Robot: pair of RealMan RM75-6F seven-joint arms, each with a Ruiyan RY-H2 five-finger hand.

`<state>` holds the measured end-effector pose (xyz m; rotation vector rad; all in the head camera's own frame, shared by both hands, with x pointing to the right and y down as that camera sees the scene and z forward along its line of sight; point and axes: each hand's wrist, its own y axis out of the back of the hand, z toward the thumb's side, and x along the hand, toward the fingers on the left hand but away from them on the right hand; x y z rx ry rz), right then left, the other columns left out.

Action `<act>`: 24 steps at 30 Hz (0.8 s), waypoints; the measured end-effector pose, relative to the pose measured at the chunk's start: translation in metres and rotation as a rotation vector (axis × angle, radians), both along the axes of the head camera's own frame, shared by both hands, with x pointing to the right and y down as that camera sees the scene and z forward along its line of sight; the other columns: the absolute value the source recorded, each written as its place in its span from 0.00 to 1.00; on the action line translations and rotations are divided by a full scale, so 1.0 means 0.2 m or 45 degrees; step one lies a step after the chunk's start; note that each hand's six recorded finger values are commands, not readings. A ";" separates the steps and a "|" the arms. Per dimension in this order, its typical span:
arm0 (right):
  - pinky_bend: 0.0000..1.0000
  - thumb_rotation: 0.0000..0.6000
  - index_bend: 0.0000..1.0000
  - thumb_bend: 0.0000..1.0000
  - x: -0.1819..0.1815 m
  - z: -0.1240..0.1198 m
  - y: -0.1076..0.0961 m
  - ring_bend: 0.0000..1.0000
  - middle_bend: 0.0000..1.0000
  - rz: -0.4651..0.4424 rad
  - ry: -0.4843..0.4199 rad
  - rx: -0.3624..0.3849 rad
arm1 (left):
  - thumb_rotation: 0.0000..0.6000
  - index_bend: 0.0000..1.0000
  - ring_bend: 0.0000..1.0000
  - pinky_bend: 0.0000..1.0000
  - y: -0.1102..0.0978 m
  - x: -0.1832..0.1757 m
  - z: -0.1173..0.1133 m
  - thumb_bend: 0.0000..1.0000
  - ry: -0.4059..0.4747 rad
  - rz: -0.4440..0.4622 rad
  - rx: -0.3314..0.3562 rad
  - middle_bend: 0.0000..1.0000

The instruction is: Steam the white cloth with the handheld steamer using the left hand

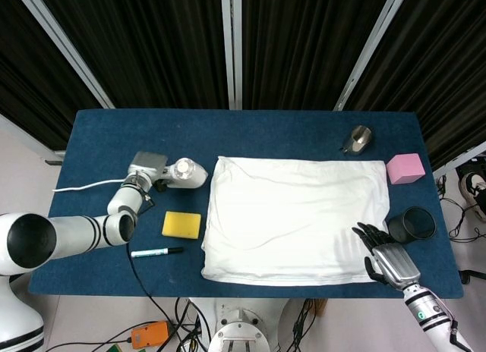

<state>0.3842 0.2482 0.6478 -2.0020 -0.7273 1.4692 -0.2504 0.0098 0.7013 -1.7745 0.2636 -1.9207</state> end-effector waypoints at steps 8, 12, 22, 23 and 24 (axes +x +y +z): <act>0.18 1.00 0.03 0.85 0.00 -0.04 -0.01 0.01 0.06 0.009 0.003 0.027 | 0.69 0.50 0.42 0.52 0.02 -0.09 0.09 0.44 -0.080 0.017 -0.024 0.52; 0.18 1.00 0.03 0.85 0.00 -0.04 -0.01 0.01 0.06 0.007 0.004 0.029 | 0.70 0.20 0.21 0.41 0.05 -0.13 0.11 0.30 -0.119 0.023 -0.033 0.27; 0.18 1.00 0.03 0.85 -0.01 -0.07 -0.02 0.01 0.06 -0.006 0.004 0.051 | 0.72 0.00 0.00 0.14 0.06 -0.18 0.05 0.16 -0.101 -0.001 0.028 0.00; 0.18 1.00 0.03 0.85 -0.01 -0.07 -0.03 0.01 0.06 -0.008 0.003 0.056 | 0.74 0.00 0.00 0.13 0.06 -0.18 0.04 0.16 -0.088 -0.004 0.040 0.00; 0.18 1.00 0.03 0.85 -0.01 -0.08 -0.03 0.01 0.06 -0.010 -0.001 0.062 | 0.75 0.00 0.00 0.12 0.06 -0.19 0.02 0.16 -0.069 -0.009 0.057 0.00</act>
